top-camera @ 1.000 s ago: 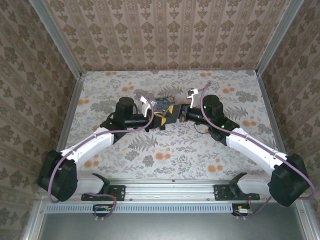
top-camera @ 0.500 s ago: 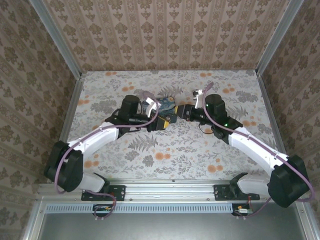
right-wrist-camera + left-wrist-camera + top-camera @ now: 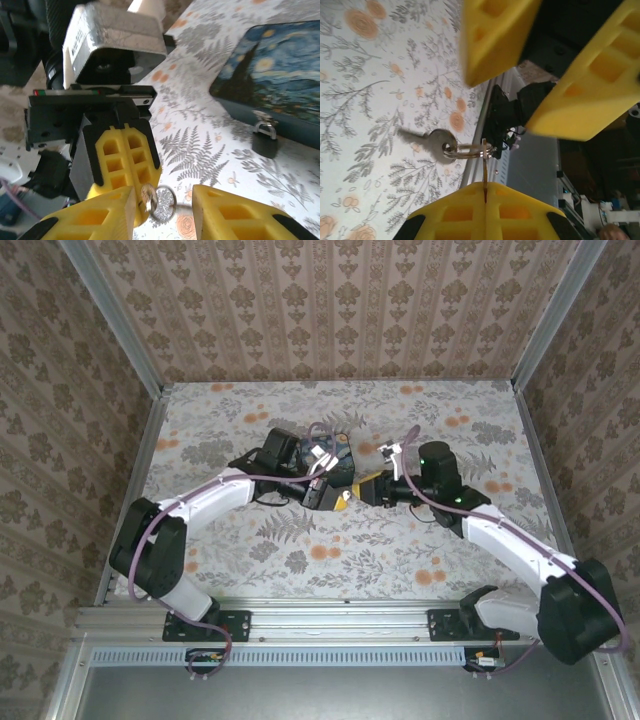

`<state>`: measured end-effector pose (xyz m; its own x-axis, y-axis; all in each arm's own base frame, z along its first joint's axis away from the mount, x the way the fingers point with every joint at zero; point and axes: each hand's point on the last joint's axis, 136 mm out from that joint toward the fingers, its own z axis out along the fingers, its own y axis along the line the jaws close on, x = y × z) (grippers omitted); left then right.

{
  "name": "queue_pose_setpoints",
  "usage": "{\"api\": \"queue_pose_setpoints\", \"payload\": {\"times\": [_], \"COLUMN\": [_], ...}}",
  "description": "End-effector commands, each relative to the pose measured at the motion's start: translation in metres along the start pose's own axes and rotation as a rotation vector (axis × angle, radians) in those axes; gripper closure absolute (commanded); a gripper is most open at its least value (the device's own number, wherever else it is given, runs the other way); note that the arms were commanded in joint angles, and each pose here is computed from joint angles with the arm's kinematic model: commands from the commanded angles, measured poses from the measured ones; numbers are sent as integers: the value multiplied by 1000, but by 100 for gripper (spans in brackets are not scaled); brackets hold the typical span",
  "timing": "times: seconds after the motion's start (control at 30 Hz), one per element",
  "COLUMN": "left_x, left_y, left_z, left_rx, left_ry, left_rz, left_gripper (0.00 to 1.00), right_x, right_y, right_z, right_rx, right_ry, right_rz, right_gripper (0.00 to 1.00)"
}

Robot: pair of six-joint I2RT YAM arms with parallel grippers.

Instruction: Unlock the padlock with the key

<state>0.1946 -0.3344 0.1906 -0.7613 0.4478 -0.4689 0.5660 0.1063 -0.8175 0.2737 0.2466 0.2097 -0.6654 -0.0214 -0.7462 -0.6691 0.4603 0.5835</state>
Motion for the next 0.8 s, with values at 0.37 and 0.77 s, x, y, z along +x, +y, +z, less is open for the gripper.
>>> {"api": "queue_pose_setpoints", "payload": {"times": [0.37, 0.77], "left_x": [9, 10], "left_y": [-22, -27], "left_z": [-4, -7], "left_rx": [62, 72], "left_ry": [64, 72], "left_rz": [31, 55], "left_gripper": [100, 100], "right_x": [13, 16], "right_y": [32, 40], "right_z": [8, 9], "right_rx": [-298, -366], "right_ry": [75, 107], "right_rz": [-170, -146], "right_gripper": [68, 90]}}
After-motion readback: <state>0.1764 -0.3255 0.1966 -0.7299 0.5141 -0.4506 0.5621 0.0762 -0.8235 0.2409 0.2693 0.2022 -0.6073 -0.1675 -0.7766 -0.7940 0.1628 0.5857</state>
